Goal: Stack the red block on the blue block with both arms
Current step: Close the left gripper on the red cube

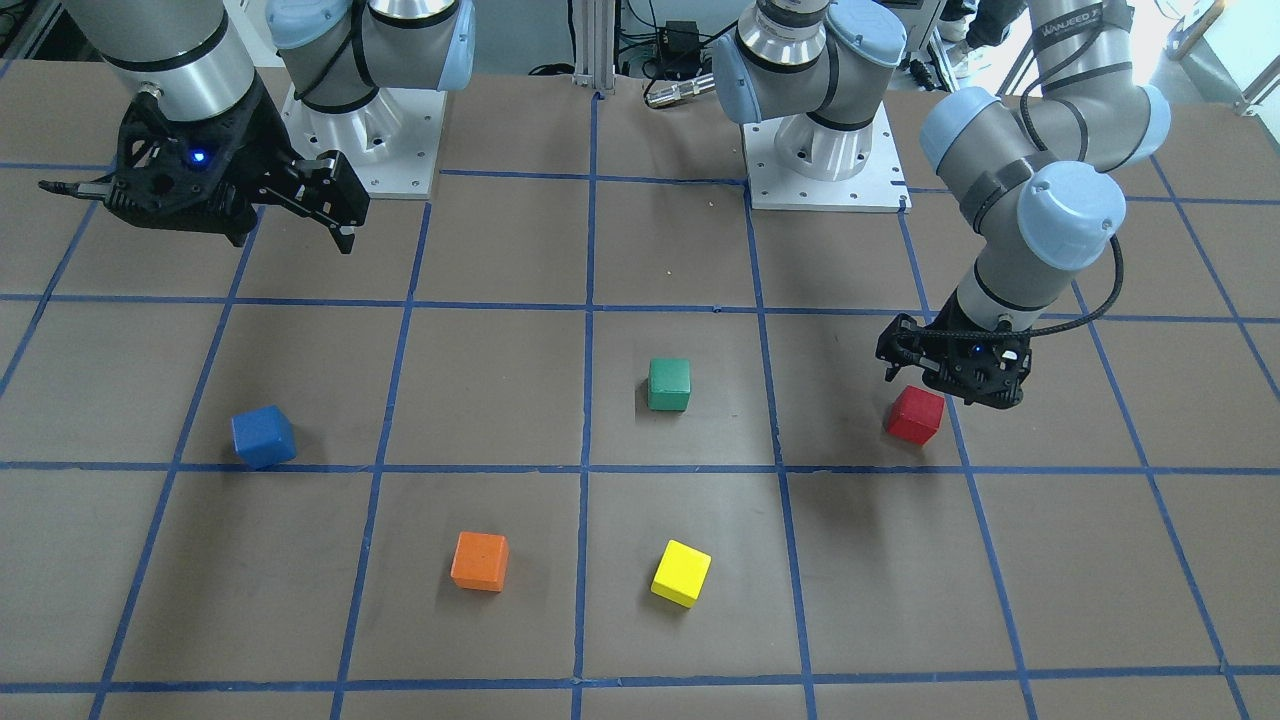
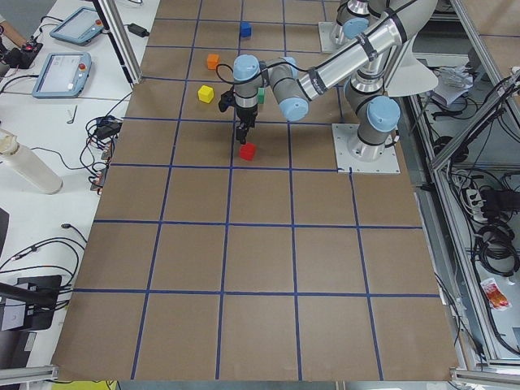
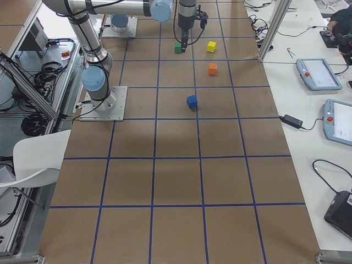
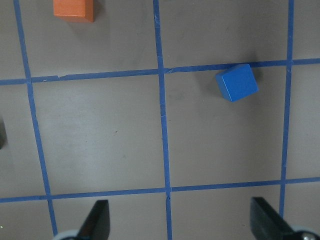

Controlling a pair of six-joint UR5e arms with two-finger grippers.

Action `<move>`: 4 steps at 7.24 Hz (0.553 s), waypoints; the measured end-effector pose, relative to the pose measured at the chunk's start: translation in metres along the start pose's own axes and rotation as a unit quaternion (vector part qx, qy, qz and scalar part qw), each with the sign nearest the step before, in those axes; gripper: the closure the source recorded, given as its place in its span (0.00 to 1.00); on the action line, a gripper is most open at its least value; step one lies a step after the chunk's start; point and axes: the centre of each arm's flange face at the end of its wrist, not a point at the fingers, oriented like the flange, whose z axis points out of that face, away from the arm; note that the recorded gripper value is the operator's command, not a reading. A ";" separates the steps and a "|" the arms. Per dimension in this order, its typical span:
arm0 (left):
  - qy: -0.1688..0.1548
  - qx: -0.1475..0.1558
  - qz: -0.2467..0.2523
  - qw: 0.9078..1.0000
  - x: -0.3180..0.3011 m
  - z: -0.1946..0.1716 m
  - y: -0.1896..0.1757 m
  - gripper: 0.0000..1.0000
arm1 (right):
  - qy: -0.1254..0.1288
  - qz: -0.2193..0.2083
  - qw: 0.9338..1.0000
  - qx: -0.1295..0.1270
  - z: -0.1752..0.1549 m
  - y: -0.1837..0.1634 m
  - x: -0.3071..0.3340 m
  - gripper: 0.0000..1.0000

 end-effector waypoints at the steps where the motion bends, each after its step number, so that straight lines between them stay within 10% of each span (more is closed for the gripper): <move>1: 0.002 -0.003 -0.002 1.000 -0.003 0.010 -0.002 0.00 | 0.000 0.000 1.000 0.000 0.000 0.000 0.000 0.00; 4: -0.001 -0.003 -0.009 1.000 -0.010 0.036 -0.002 0.00 | 0.000 0.000 1.000 -0.001 0.001 0.001 0.000 0.00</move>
